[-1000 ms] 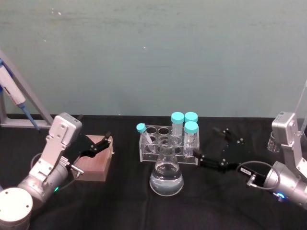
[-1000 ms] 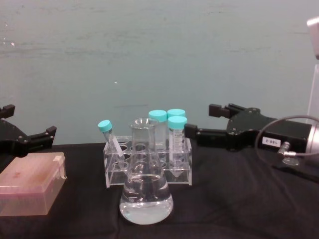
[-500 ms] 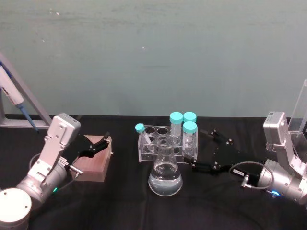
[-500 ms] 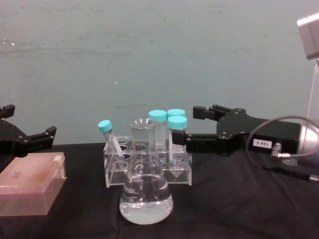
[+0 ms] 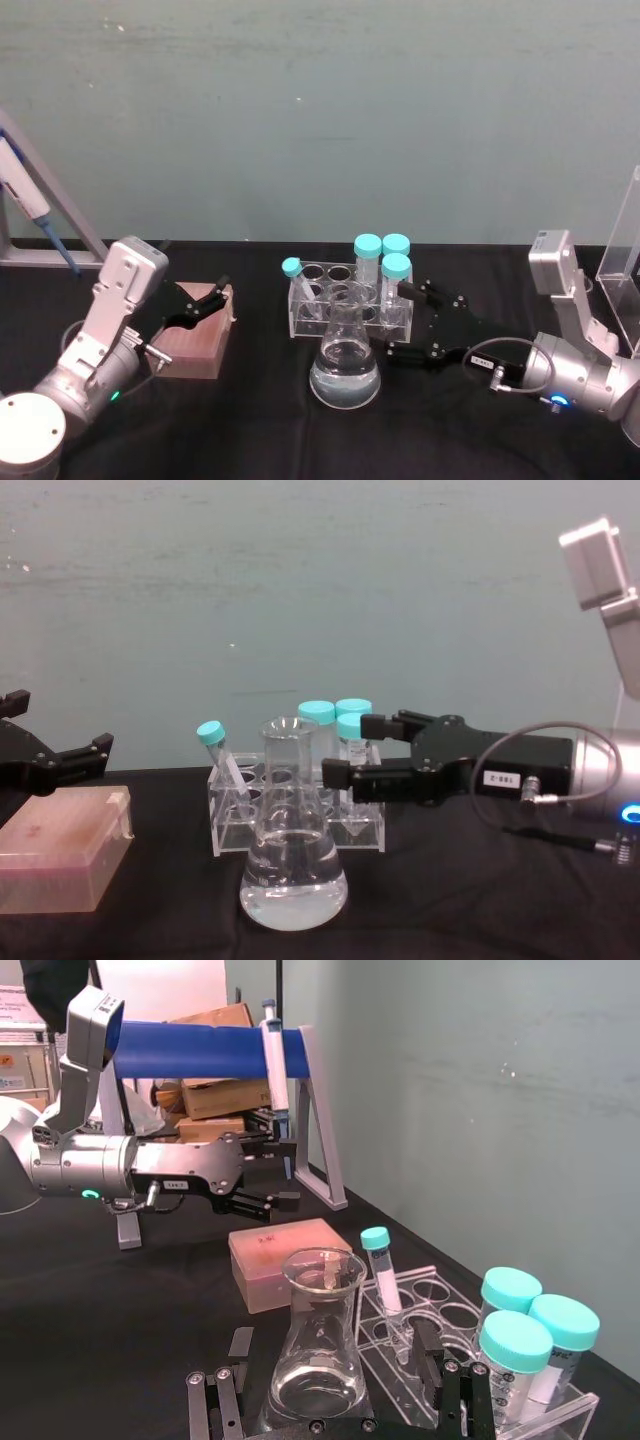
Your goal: Place the experimental apparatus aside using one hand.
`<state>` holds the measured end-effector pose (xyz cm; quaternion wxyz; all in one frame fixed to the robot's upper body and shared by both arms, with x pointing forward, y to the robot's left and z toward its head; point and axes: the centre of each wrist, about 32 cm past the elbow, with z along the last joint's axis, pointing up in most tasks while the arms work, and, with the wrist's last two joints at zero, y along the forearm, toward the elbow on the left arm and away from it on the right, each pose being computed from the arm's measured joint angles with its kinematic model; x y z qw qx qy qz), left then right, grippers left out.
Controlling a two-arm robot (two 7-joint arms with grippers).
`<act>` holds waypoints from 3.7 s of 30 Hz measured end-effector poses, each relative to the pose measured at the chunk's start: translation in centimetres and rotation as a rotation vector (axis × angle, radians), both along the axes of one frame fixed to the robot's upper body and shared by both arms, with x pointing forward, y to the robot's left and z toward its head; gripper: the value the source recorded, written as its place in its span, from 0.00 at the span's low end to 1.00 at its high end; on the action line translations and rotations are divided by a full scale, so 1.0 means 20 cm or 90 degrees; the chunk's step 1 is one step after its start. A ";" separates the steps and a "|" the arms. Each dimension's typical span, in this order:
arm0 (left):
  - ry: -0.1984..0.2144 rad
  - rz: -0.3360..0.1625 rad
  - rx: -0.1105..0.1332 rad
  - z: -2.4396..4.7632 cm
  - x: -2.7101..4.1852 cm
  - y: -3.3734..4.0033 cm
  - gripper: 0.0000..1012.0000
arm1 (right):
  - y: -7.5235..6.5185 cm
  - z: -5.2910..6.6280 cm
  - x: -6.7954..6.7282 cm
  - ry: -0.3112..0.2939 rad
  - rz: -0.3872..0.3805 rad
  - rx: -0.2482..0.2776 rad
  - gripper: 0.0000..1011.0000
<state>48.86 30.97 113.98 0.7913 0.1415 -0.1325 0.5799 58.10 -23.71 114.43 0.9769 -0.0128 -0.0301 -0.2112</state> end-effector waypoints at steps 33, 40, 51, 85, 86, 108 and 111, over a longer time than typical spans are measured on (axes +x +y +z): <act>0.000 0.000 0.000 0.000 0.000 0.000 0.99 | 0.16 -0.02 0.11 0.016 0.020 -0.006 0.99; 0.000 0.000 0.000 0.000 0.000 0.000 0.99 | 0.19 -0.02 0.13 0.017 0.022 -0.007 0.99; 0.000 0.000 0.000 0.000 0.000 0.000 0.99 | 0.23 -0.02 0.16 0.018 0.025 -0.010 0.99; 0.000 0.000 0.000 0.000 0.000 0.000 0.99 | 0.27 -0.02 0.17 0.021 0.030 -0.017 0.99; 0.000 0.000 0.000 0.000 0.000 0.000 0.99 | 0.27 -0.02 0.17 0.021 0.030 -0.017 0.99; 0.000 0.000 0.000 0.000 0.000 0.000 0.99 | 0.27 -0.03 0.17 0.021 0.030 -0.016 0.61; 0.000 0.000 0.000 0.000 0.000 0.000 0.99 | 0.27 -0.03 0.17 0.021 0.030 -0.016 0.53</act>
